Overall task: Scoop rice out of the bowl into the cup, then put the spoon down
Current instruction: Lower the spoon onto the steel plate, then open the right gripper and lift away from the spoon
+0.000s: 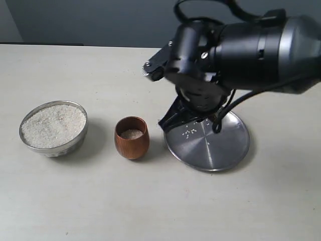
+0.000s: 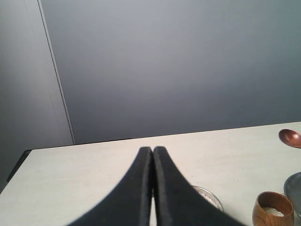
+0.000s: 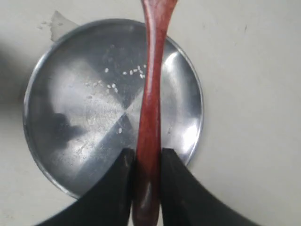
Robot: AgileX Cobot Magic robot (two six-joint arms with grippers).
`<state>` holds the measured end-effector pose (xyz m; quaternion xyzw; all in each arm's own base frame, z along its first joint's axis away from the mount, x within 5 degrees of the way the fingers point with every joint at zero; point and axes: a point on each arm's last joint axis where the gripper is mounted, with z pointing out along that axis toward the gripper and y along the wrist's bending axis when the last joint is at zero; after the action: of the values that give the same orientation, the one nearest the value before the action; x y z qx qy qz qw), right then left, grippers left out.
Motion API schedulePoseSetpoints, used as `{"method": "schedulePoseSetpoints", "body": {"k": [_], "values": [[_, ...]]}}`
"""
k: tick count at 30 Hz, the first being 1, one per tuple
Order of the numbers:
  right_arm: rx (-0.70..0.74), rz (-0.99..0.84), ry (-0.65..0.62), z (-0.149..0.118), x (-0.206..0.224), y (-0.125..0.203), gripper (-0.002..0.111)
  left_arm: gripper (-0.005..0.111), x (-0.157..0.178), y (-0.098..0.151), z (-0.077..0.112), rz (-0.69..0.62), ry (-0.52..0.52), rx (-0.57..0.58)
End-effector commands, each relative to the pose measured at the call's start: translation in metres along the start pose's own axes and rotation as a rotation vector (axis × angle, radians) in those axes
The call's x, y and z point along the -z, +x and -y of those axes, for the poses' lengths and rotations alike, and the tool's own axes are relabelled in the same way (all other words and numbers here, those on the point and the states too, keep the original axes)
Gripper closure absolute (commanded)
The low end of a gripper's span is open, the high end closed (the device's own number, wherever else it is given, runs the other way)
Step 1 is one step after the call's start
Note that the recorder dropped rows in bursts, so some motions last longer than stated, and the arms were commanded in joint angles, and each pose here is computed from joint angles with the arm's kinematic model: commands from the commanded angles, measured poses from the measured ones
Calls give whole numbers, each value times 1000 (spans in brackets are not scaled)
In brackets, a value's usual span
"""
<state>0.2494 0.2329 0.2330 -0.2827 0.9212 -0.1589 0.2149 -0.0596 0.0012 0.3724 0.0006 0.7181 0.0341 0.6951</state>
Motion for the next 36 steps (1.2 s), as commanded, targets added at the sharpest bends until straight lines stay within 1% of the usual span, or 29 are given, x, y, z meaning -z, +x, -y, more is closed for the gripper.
{"method": "schedulePoseSetpoints", "body": {"k": [1,6,12,16,20,32,34,36], "values": [[-108,-28,-137,13,-16,4,109,106,1,-2,-1,11,-4,-1],[-191,-21,-236,12,-45,21,109,106,1,-2,-1,11,-4,-1],[-294,-12,-275,17,-76,49,109,106,1,-2,-1,11,-4,-1],[-332,20,-309,19,-89,62,109,106,1,-2,-1,11,-4,-1],[-345,43,-331,18,-97,67,109,106,1,-2,-1,11,-4,-1],[-347,-21,-337,6,-119,73,109,106,1,-2,-1,11,-4,-1],[-349,-10,-343,6,-119,72,105,106,1,-2,-1,11,-4,-1],[-356,-7,-346,6,-119,71,93,106,1,-2,-1,11,-4,-1]]}}
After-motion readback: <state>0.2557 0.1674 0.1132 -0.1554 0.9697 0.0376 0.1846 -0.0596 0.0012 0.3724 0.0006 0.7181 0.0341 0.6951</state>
